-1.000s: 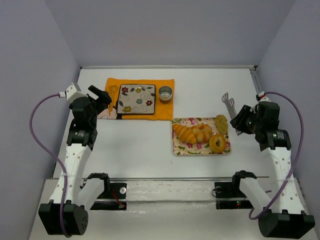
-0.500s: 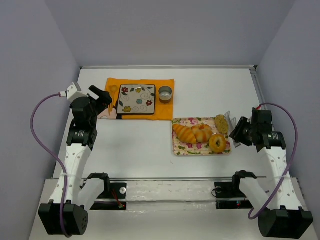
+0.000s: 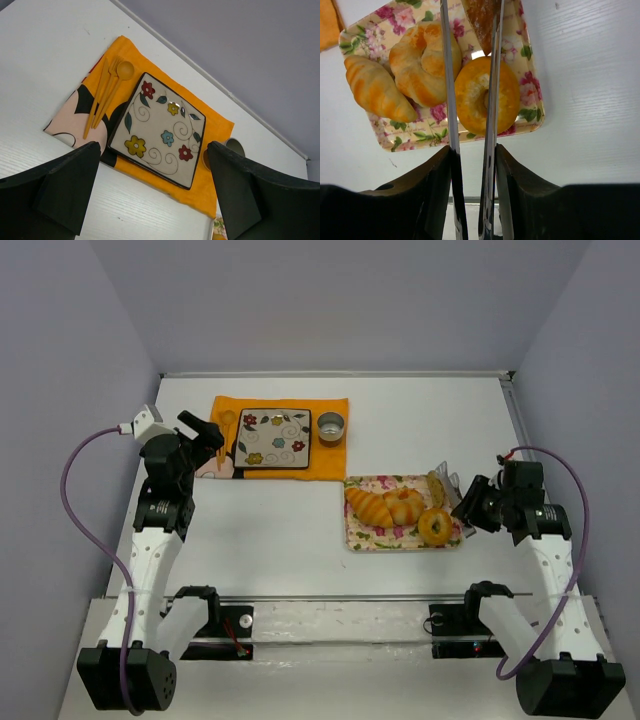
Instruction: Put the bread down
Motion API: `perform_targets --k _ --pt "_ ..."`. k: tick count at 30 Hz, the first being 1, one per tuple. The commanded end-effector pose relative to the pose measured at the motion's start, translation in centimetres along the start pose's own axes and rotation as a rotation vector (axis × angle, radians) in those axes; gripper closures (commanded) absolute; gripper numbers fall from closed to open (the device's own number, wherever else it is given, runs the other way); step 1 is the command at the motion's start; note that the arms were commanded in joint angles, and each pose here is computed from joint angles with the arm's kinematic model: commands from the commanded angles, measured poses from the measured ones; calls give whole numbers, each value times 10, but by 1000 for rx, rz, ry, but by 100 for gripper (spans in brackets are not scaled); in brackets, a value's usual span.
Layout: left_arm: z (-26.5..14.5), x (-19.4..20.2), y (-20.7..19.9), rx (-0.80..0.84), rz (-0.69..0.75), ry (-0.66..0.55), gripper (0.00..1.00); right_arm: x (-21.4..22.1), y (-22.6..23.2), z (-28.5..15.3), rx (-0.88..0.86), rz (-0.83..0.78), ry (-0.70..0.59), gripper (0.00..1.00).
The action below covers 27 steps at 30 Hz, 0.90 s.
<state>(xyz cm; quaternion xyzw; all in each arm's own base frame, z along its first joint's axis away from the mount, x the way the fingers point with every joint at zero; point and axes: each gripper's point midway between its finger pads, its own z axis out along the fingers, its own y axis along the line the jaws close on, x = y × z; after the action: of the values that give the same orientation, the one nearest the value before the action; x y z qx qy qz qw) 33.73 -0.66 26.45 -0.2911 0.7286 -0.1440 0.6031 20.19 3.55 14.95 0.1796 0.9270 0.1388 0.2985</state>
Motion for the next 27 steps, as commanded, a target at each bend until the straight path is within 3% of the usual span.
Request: perform_targets --k 1,9,20,27 --pt "0 -9 -7 34 -9 -42 1 -4 16 -4 -92 -59 -14 59" --pt "1 -8 -7 31 -9 -41 1 5 19 3 -100 -79 41 60" --pt "4 -7 -5 21 -6 -35 1 21 26 6 -95 -124 111 52" --pt "6 -6 -5 19 -5 -33 1 22 14 3 -6 -116 130 52"
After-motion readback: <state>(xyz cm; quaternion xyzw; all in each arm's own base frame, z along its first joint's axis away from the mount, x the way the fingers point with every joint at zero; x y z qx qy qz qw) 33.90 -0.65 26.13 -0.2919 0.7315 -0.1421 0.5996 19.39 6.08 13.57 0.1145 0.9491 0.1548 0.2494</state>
